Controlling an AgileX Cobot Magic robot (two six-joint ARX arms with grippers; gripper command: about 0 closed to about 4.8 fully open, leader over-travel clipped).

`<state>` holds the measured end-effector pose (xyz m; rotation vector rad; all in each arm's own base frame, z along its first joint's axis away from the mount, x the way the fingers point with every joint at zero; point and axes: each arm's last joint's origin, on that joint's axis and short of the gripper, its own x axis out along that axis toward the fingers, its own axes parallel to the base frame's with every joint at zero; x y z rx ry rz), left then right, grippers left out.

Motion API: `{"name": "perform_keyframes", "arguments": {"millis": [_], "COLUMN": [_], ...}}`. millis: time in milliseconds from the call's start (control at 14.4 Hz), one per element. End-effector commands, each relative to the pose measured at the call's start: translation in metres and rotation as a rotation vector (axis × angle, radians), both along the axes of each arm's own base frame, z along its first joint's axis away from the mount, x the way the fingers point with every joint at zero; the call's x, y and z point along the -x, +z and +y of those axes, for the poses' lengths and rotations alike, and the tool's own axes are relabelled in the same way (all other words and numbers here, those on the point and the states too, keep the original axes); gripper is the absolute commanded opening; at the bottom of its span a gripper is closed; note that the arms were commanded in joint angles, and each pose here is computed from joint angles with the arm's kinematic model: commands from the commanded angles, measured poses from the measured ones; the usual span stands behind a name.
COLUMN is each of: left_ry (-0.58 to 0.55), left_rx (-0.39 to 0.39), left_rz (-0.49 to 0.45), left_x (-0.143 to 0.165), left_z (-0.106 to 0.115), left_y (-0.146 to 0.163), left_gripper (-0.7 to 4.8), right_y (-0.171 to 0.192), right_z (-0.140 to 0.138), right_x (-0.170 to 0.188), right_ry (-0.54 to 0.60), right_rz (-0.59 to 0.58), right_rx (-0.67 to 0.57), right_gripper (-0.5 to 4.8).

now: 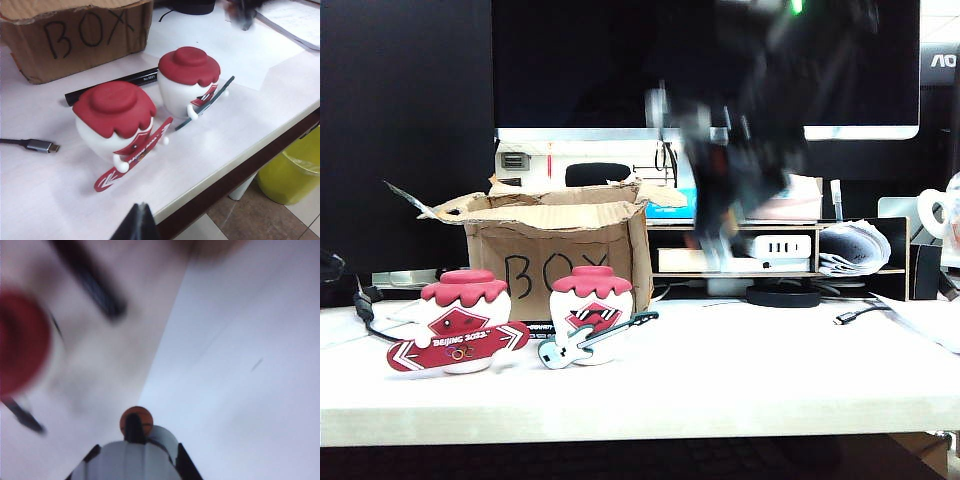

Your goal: Put the doll that is least similar in color compared to the others into the paper box.

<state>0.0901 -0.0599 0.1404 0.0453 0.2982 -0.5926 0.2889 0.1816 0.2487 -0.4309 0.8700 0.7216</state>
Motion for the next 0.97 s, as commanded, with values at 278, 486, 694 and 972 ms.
{"name": "perform_keyframes", "arguments": {"millis": [278,486,694,972], "left_ry": [0.001,0.002,0.002,0.002], "left_rx": [0.005,0.005,0.005,0.005], "left_rz": [-0.009,-0.009,-0.009,-0.009], "left_x": [0.000,0.000,0.000,0.000], "left_z": [0.000,0.000,0.000,0.000], "left_y": [0.001,0.001,0.001,0.001], "left_gripper": [-0.05,-0.05,-0.05,-0.05], "right_y": [0.087,0.091,0.071,0.045], "right_z": [0.018,0.038,0.062,0.079], "right_x": [-0.024,-0.053,-0.089,-0.106], "right_ry": [-0.033,-0.020,-0.037,-0.033], "right_rz": [-0.342,-0.384,-0.315,-0.218], "right_rx": [-0.345,-0.421,-0.426,-0.392], "right_gripper": [0.85,1.08,1.08,3.00]}}
